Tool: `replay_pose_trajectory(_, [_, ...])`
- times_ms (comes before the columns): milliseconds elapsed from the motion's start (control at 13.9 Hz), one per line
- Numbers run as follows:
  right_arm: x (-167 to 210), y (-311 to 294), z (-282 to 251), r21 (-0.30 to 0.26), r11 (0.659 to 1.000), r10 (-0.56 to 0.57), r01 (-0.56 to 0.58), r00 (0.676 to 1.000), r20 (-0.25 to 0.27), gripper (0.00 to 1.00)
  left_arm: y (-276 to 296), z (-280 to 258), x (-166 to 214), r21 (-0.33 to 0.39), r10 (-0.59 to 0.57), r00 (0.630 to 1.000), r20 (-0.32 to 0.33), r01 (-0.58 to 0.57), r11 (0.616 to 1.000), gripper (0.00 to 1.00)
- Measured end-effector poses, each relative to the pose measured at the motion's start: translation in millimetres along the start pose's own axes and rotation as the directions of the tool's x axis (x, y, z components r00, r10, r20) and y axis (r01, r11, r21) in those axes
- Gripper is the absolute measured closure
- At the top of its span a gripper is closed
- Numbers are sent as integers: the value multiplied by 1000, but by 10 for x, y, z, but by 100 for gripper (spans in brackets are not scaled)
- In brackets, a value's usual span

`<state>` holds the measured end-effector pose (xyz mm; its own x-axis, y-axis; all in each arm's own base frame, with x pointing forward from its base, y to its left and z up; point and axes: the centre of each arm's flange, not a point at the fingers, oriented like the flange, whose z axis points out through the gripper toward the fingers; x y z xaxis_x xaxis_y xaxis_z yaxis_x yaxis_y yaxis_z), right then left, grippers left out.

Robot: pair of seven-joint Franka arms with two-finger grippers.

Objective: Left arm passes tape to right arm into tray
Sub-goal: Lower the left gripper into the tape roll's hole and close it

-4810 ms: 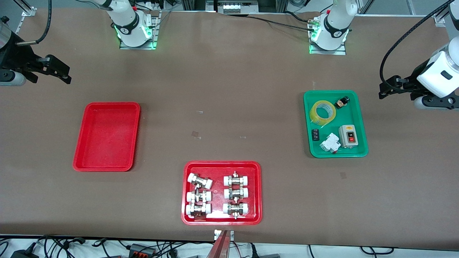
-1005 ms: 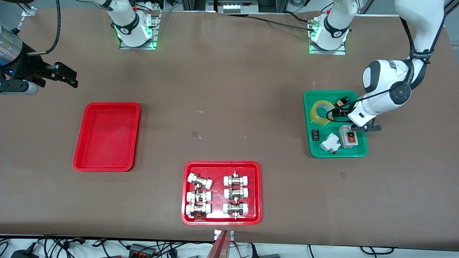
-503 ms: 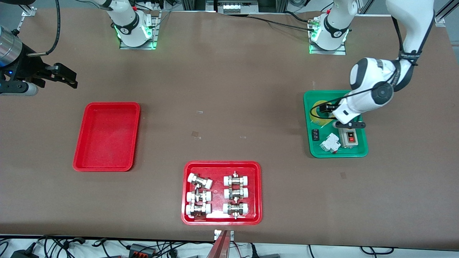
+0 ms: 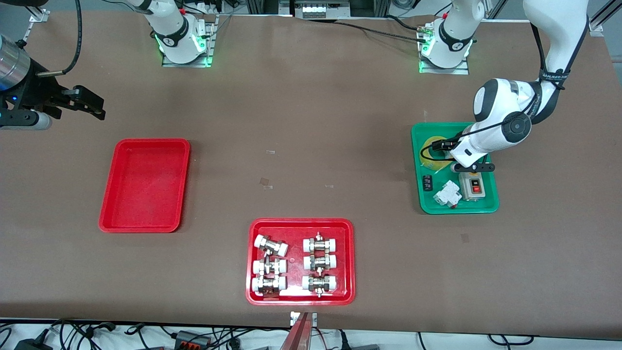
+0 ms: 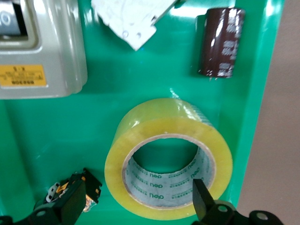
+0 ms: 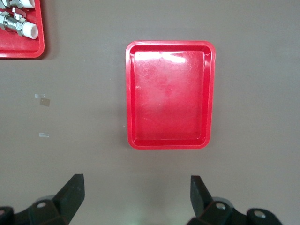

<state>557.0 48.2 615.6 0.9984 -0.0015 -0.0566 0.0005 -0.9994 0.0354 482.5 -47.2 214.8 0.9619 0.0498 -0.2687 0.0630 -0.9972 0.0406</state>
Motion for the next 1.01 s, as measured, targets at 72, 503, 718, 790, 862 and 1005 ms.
replay_pose_trajectory(72, [0, -2, 0, 0, 1000, 0, 0, 1000, 0, 0, -14, 36, -15, -1, -4, 1000, 4, 4, 1000, 0])
replay_pose_trajectory(503, [0, -3, 0, 0, 1000, 0, 0, 1000, 0, 0, -40, 273, -78, -12, -54, 999, -4, 54, 998, 12])
replay_pose_trajectory(718, [-1, -6, 0, 0, 1000, -1, 1, 1000, 0, 0, -78, 277, -72, -15, -85, 996, -4, 85, 996, 47])
replay_pose_trajectory(790, [-1, -7, 0, 0, 1000, -1, 1, 1000, 0, 0, -127, 269, -64, -18, -99, 995, -6, 99, 995, 57])
replay_pose_trajectory(862, [-1, -8, 0, 0, 1000, -1, 1, 1000, 0, 0, -185, 257, -52, -21, -114, 993, -8, 114, 993, 66])
replay_pose_trajectory(1005, [-1, -9, -1, 0, 1000, -2, 2, 1000, 0, 0, -286, 231, -27, -29, -136, 991, -16, 136, 990, 78])
